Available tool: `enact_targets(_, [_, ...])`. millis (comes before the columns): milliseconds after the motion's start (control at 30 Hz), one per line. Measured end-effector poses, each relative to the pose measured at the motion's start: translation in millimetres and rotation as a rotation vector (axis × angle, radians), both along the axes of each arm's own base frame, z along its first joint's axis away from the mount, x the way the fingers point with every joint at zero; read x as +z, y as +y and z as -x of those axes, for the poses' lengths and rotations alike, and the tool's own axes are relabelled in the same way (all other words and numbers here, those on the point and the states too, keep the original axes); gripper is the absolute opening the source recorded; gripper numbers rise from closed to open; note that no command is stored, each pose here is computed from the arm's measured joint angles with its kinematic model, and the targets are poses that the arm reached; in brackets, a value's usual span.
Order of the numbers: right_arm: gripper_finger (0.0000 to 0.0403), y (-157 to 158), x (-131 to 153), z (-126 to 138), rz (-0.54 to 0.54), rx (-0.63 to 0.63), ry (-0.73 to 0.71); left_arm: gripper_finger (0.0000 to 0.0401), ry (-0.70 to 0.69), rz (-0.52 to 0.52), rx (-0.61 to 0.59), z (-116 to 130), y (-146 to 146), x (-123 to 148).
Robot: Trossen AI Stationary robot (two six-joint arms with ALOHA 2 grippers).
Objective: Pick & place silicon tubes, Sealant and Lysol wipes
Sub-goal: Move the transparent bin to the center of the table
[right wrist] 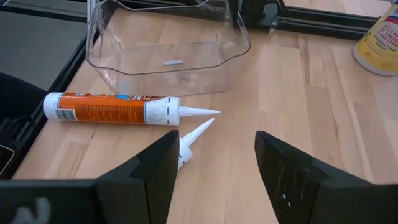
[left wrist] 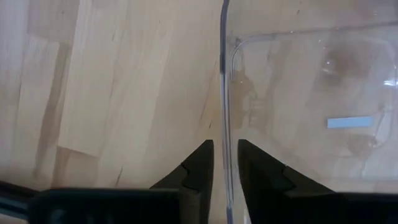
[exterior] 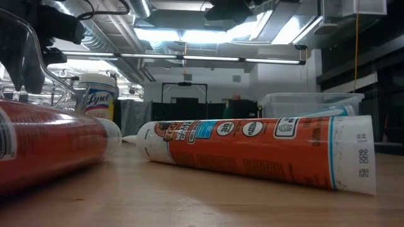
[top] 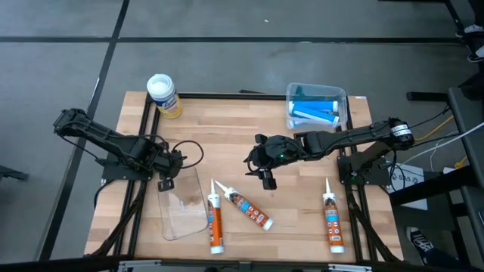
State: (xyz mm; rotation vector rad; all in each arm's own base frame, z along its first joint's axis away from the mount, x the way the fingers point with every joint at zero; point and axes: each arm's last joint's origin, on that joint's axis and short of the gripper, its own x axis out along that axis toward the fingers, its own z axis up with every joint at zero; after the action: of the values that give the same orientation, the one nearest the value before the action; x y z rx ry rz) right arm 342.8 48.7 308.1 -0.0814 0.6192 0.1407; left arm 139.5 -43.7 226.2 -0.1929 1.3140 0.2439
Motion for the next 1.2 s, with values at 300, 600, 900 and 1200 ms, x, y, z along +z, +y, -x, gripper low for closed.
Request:
enact_targets(300, [0.0211, 0, 0, 0, 0.008, 0.005, 0.0, 0.0009, 0.012, -0.038, -0.008, -12, 8, -4])
enact_targets(600, [0.0211, 0, -1, 1, 0.004, 0.001, 0.013, 0.0006, -0.097, -0.075, -0.045, -36, 29, -6])
enact_targets(900, [0.0211, 0, -3, 2, 0.005, 0.0, 0.036, 0.0007, -0.164, -0.191, -0.027, -55, 72, -10])
enact_targets(1200, [0.0211, 0, -4, 3, 0.008, 0.001, 0.048, 0.0008, -0.266, -0.347, -0.094, -90, 115, -23])
